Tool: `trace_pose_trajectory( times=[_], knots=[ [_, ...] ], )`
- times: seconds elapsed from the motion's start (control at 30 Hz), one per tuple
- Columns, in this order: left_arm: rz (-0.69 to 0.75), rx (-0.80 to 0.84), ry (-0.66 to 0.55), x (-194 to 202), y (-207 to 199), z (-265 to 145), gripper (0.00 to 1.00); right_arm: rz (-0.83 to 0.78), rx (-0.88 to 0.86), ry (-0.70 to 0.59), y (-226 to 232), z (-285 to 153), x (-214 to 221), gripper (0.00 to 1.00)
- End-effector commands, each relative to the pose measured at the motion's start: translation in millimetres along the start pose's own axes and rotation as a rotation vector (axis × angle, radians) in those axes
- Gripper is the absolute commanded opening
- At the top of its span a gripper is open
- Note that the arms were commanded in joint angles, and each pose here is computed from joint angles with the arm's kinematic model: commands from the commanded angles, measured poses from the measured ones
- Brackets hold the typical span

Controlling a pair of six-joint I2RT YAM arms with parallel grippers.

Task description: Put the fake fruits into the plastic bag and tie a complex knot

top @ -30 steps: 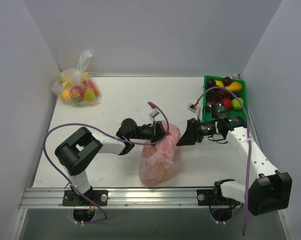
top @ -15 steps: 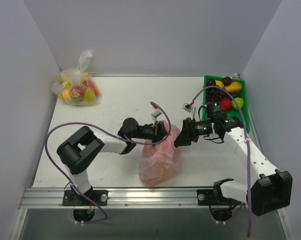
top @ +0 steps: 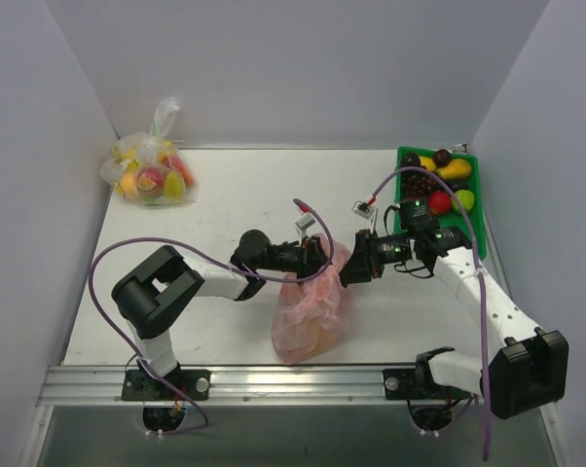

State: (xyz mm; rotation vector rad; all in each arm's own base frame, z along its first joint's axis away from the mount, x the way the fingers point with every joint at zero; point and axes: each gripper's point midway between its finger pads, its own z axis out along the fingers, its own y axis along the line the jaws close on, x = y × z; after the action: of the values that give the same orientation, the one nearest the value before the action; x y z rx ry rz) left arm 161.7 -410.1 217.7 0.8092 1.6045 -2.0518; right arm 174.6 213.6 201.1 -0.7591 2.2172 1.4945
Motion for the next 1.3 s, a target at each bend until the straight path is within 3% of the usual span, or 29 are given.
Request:
trace_pose_trajectory(
  times=[0.0,0.3,0.53,0.6,0.73,1.17,1.27],
  knots=[
    [0.148,0.104,0.013,-2.5,-29.9,-6.9,0.37,-0.003,-0.022,-0.020,3.1,-0.7,-7.8,0.22],
    [0.142,0.090,0.016,-3.0,-27.1,-15.7,0.55,-0.007,-0.016,-0.025,2.0,-2.2,-7.5,0.20],
    [0.144,0.098,0.015,-2.4,-36.2,-18.8,0.61,-0.007,-0.013,-0.030,0.1,-3.9,-8.1,0.20],
    [0.151,0.102,0.015,-3.5,-39.9,-19.2,0.68,-0.005,-0.009,-0.027,-1.3,-3.2,-5.5,0.22],
    [0.156,0.103,0.014,-5.3,-40.0,-18.2,0.69,-0.045,0.019,-0.016,-9.7,-2.5,2.8,0.25],
    [0.163,0.092,0.027,2.2,-27.7,-17.5,0.65,-0.120,0.201,-0.042,-24.9,-15.6,1.5,0.19],
    [0.161,0.088,0.026,2.2,-25.3,-16.9,0.64,-0.138,0.216,-0.067,-17.4,-21.0,1.1,0.32]
  ],
)
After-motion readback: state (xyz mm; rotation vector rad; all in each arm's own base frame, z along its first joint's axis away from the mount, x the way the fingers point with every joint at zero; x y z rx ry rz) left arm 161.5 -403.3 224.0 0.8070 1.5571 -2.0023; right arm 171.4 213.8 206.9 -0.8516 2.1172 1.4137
